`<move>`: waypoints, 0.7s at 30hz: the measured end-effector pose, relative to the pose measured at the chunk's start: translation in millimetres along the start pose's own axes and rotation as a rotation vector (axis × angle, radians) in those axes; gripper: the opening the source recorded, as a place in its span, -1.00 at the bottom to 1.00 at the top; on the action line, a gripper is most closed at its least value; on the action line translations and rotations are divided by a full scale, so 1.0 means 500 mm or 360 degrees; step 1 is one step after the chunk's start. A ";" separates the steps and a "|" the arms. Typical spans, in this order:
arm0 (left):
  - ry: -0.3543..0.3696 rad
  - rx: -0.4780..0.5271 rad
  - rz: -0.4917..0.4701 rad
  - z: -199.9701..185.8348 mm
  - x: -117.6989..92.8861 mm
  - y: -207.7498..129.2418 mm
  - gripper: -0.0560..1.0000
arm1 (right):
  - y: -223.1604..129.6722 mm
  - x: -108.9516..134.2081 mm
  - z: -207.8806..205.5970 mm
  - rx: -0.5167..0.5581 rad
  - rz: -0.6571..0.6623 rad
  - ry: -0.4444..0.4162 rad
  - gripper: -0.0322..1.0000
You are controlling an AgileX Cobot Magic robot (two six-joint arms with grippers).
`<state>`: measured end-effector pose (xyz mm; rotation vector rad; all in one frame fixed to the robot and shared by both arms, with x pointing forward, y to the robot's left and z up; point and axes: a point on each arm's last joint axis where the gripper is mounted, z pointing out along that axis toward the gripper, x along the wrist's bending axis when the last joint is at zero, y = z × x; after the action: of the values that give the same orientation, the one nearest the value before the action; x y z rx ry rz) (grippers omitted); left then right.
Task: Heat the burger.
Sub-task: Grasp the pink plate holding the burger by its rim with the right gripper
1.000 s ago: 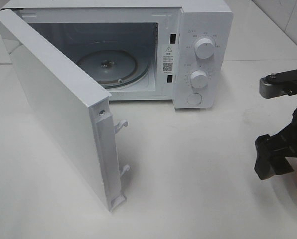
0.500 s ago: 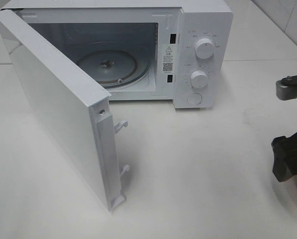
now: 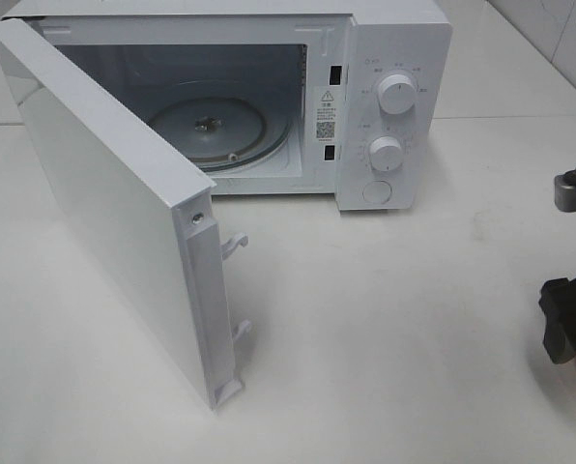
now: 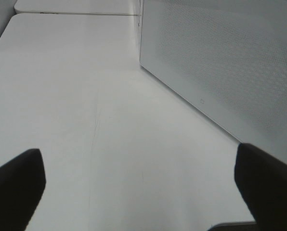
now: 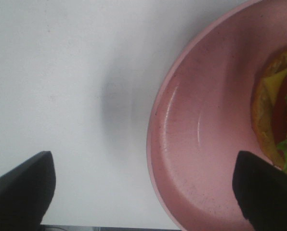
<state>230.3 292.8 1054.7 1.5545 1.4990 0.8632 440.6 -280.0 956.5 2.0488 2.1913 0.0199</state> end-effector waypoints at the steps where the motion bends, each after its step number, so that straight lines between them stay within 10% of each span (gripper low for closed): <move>1: 0.0000 0.0000 0.0000 0.000 0.000 0.000 0.98 | 0.000 0.000 0.000 0.0000 0.0000 0.0000 0.88; 21: 0.0000 0.0000 0.0000 0.000 0.000 0.000 0.98 | 0.029 -0.012 0.104 0.0169 0.0069 -0.0009 0.82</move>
<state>230.3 292.8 1054.7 1.5545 1.4990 0.8632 461.3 -289.4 907.3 2.1486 2.1885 -0.0993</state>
